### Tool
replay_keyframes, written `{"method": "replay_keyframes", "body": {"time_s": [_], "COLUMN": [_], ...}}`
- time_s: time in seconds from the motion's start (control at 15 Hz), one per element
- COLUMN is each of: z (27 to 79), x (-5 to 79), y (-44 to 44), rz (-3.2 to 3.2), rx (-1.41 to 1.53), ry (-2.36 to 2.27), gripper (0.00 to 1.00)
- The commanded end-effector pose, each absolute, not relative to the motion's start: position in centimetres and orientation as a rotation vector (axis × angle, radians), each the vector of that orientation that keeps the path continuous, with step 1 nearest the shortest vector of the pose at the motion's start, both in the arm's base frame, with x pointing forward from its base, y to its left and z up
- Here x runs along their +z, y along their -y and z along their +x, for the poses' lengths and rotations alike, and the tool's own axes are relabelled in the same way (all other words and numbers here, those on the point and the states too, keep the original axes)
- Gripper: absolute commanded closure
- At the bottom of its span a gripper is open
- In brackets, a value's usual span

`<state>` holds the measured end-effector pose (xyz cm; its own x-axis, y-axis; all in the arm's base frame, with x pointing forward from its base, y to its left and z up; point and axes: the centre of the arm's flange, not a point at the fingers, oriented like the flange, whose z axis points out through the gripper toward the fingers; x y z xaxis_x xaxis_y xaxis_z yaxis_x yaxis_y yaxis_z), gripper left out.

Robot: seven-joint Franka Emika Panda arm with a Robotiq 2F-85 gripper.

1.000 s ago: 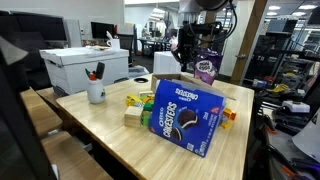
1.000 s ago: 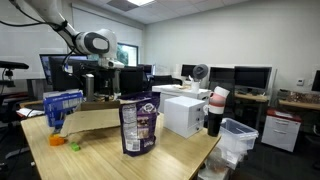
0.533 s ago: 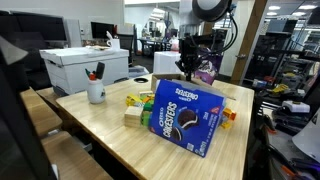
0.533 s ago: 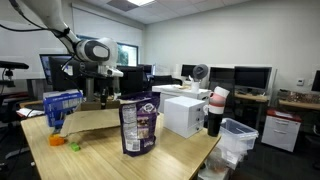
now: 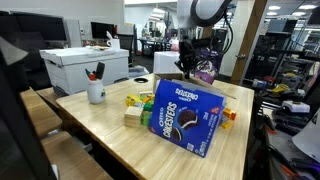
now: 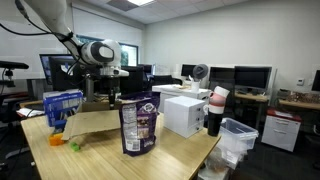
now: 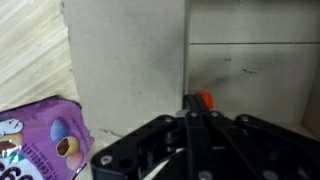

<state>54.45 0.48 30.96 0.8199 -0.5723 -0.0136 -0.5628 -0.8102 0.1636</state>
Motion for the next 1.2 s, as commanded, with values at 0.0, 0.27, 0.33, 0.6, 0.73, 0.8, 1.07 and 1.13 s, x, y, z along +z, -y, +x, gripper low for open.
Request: {"method": "replay_keyframes", "body": {"time_s": [0.0, 0.27, 0.33, 0.6, 0.73, 0.8, 1.07, 1.13], "z": [56.3, 57.2, 57.5, 58.4, 59.2, 59.7, 61.1, 61.4], "x": [31.2, 30.9, 30.8, 30.4, 30.3, 30.5, 31.4, 31.7], "y": [0.3, 0.5, 0.5, 0.4, 0.6, 0.7, 1.2, 1.3], "rz": [2.832, 2.838, 2.843, 2.847, 2.846, 2.843, 2.834, 2.835], "rx": [-0.004, 0.017, 0.017, 0.047, 0.074, 0.091, 0.149, 0.158], "ry": [0.881, 0.872, 0.870, 0.869, 0.865, 0.856, 0.798, 0.786], "gripper": [0.97, 0.97, 0.97, 0.97, 0.98, 0.97, 0.97, 0.97]}}
